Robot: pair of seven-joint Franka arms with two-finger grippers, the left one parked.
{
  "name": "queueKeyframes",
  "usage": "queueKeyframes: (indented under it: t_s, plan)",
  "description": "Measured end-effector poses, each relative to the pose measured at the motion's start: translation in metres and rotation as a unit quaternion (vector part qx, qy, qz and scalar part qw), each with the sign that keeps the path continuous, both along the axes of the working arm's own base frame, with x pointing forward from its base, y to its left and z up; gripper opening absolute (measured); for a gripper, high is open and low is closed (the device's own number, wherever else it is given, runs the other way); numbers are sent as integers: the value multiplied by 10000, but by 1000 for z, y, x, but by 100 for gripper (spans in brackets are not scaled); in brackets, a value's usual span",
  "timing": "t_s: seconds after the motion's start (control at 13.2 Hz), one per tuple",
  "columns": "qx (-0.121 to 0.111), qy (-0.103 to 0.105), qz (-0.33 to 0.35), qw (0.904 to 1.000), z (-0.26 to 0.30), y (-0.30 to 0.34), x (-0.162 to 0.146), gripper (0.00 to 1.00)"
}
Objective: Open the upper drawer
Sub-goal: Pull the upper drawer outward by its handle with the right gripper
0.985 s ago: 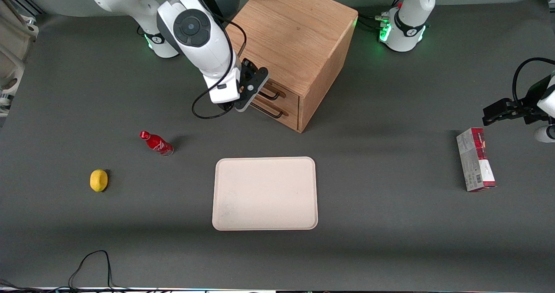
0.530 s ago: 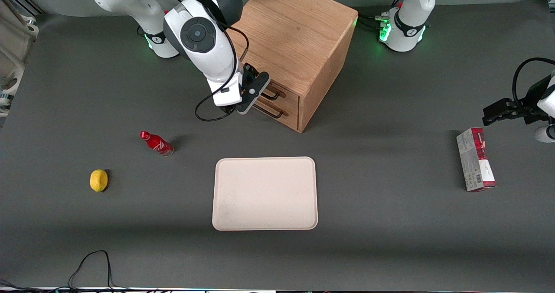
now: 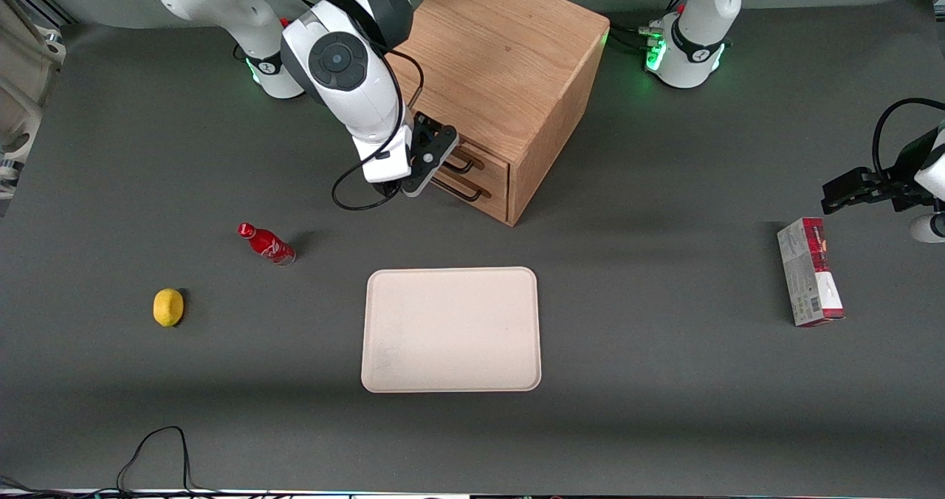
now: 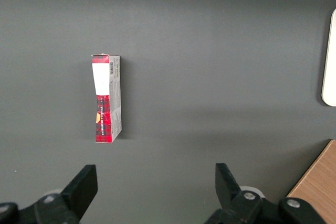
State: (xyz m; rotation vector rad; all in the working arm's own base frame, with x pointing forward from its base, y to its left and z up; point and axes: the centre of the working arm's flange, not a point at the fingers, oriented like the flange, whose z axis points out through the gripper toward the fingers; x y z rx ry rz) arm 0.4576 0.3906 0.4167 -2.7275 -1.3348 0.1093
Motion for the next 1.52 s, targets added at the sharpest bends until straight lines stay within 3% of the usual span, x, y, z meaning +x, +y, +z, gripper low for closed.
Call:
queueKeyframes:
  t_s: [0.53, 1.21, 1.52]
  plan:
    - [-75, -12, 21, 10000, -7, -3, 0, 100]
    - [-103, -244, 13, 9996, -3, -8, 12, 100]
    - [-189, -421, -50, 9989, -2, -18, 37, 100]
